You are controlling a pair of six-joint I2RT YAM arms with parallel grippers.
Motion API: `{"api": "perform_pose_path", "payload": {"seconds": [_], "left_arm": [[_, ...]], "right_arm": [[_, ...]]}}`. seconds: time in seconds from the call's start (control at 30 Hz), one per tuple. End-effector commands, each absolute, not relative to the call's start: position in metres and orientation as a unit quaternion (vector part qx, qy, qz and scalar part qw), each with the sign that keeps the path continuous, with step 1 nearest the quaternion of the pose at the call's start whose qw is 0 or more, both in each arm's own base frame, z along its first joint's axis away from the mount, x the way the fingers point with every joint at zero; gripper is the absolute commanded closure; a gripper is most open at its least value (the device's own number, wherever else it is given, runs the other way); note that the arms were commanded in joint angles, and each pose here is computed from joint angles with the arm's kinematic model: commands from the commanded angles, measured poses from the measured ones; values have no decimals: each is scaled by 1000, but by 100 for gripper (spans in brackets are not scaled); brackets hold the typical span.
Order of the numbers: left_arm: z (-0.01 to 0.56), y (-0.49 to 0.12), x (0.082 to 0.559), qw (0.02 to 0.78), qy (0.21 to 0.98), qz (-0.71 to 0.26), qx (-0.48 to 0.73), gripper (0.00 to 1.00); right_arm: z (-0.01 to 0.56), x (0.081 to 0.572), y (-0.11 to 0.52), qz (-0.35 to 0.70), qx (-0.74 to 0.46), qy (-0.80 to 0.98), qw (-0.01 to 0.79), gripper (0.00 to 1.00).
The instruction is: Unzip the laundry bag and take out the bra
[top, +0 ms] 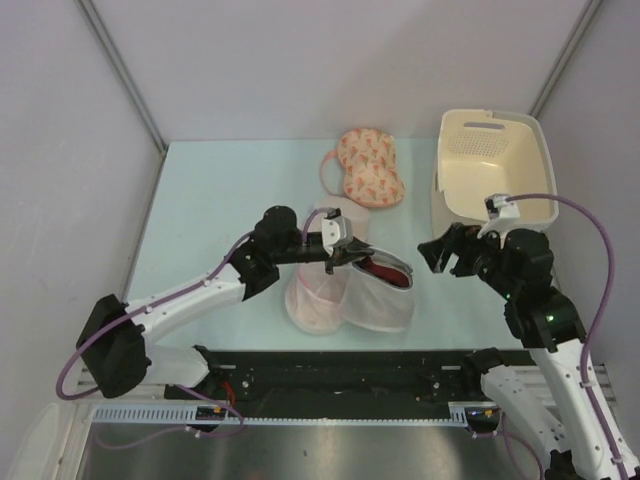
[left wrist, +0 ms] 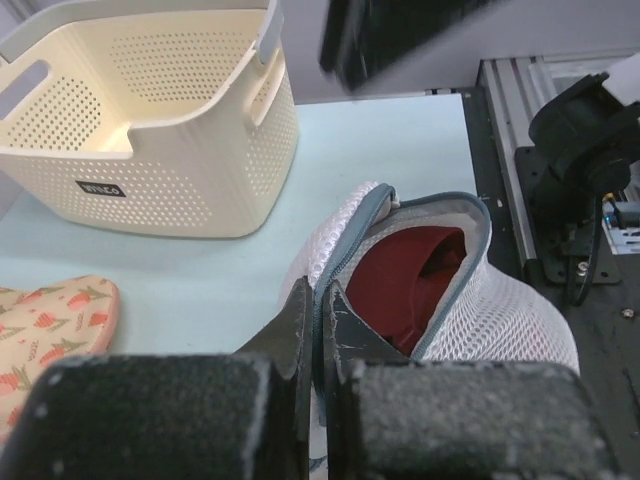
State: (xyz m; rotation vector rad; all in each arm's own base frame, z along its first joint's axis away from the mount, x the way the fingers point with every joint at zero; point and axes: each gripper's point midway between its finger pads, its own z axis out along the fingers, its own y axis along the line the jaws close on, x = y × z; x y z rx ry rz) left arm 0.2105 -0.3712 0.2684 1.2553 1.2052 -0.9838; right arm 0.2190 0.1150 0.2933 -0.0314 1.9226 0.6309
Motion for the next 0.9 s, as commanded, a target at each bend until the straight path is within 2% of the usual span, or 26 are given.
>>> {"api": "perform_pose_path", "payload": {"seconds": [0.0,0.07,0.23,0.33,0.67,0.7,0.73,0.83,0.87], "left_arm": [[298,-358,201,585,475,-424,503,100],[285,-353,194,573,484,-427,506,99],[267,-341,183,562,498,-433,500,100],[260,-339,182,556,507,-431,498,100],[260,-333,181,564,508,-423,495,100],[260,-333,180,564,506,-425,495,100],[260,-334,180,563,506,-428,494,100],[262,-335,179,564,502,-433,493,100],[264,-336,179,565,500,-434,492,100]], "right_arm": [[249,194,143,349,-23,823,448,19],[231,182,154,380,-38,824,418,22],[212,173,167,410,-65,823,388,19],[206,171,175,427,-80,820,373,20],[198,167,197,432,-127,819,356,21],[192,176,194,408,-113,828,366,21],[187,175,201,402,-121,833,362,23],[189,183,212,401,-127,826,376,40],[190,188,216,402,-125,823,381,60]]}}
